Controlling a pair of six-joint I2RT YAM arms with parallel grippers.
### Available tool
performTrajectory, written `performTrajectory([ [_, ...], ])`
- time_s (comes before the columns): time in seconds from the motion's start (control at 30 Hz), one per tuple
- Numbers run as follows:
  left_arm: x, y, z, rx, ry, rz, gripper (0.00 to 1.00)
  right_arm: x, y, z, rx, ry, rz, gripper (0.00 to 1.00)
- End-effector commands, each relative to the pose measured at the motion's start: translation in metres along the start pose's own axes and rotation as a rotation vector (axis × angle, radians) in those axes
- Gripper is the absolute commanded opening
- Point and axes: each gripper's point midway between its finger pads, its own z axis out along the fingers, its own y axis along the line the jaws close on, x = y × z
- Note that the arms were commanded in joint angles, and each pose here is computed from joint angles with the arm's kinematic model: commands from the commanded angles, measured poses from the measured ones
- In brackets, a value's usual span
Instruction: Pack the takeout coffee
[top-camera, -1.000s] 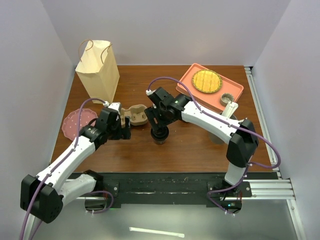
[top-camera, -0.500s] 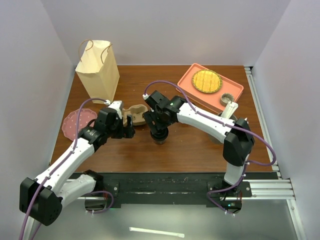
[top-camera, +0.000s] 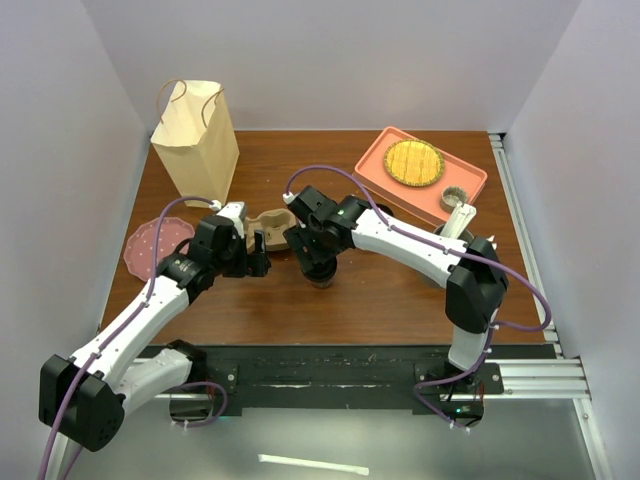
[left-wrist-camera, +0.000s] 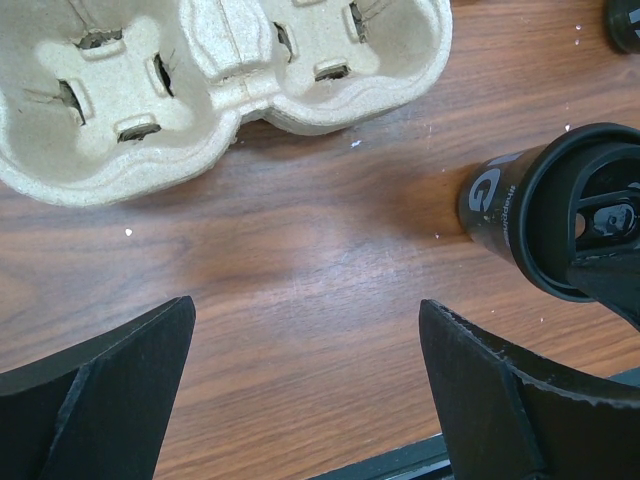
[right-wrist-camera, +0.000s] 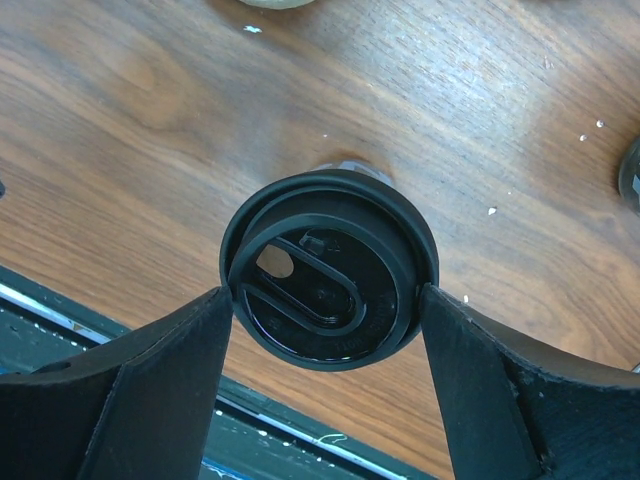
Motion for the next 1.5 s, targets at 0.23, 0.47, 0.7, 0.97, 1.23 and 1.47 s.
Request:
performTrajectory([
  [0.23,-0.005,-0.003,0.002,0.020,-0.031,0.000,0.99,-0.014,-0.008,-0.020,0.046,-0.049,0.011,0.82],
  [0.47,-0.005,-0.003,0.003,0.020,-0.031,0.001,0.99,-0.014,-0.008,-0.023,0.046,-0.050,0.013,0.82],
  [0.7,-0.005,-0.003,0.004,0.021,-0.031,0.004,0.99,-0.019,-0.008,-0.031,0.043,-0.066,0.019,0.82],
  [0.97,-0.004,-0.009,0.004,0.054,-0.024,0.010,0.98,-0.012,-0.011,-0.026,0.056,-0.048,0.015,0.82],
  [1.23,-0.004,-0.009,0.004,0.056,-0.023,0.011,0.98,-0.003,-0.011,-0.012,0.067,-0.022,0.011,0.82],
  [1.47,-0.003,-0.009,0.004,0.054,-0.019,0.011,0.98,0.005,-0.012,-0.004,0.080,0.003,0.015,0.81],
])
